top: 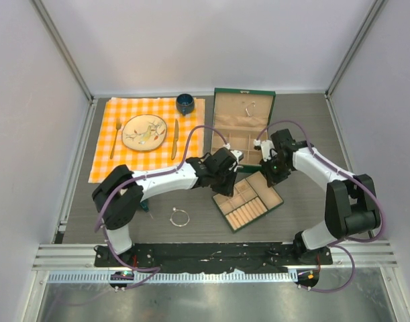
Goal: Organize the mixed jewelry
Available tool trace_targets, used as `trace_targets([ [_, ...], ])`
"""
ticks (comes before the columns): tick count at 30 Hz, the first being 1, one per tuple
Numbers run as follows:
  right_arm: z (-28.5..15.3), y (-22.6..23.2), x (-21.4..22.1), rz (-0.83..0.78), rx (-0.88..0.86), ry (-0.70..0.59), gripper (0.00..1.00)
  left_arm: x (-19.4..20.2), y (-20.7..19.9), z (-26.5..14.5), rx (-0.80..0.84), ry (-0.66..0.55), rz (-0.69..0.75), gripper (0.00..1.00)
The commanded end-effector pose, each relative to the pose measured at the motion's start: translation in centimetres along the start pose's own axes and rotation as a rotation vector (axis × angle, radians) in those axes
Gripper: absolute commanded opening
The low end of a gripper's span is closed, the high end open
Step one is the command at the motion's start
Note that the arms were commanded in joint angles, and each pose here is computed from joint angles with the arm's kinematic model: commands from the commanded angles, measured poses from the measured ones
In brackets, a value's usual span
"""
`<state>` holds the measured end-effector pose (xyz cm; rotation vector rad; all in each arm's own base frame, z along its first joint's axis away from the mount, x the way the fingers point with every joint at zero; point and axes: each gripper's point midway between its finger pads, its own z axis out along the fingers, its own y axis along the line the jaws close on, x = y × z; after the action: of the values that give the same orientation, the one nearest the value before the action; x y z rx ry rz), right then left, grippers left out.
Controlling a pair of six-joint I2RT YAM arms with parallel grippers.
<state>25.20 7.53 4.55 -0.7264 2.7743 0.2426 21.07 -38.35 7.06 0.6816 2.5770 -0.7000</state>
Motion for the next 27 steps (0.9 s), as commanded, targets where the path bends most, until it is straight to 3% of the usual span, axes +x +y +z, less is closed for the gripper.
trace_targets([
  [1,-0.3,0.9,-2.4,0.041,0.000,-0.028,0.01,-1.9,-1.0,-1.9,0.022,-0.092,0.012,0.00],
  [13,-0.3,3.0,-4.0,0.081,0.064,-0.060,0.01,-1.9,-0.4,-3.1,-0.014,-0.095,0.008,0.00],
  [27,2.9,5.6,-4.1,0.230,-0.075,-0.045,0.01,-3.1,1.7,-4.5,-0.047,-0.134,-0.025,0.00],
])
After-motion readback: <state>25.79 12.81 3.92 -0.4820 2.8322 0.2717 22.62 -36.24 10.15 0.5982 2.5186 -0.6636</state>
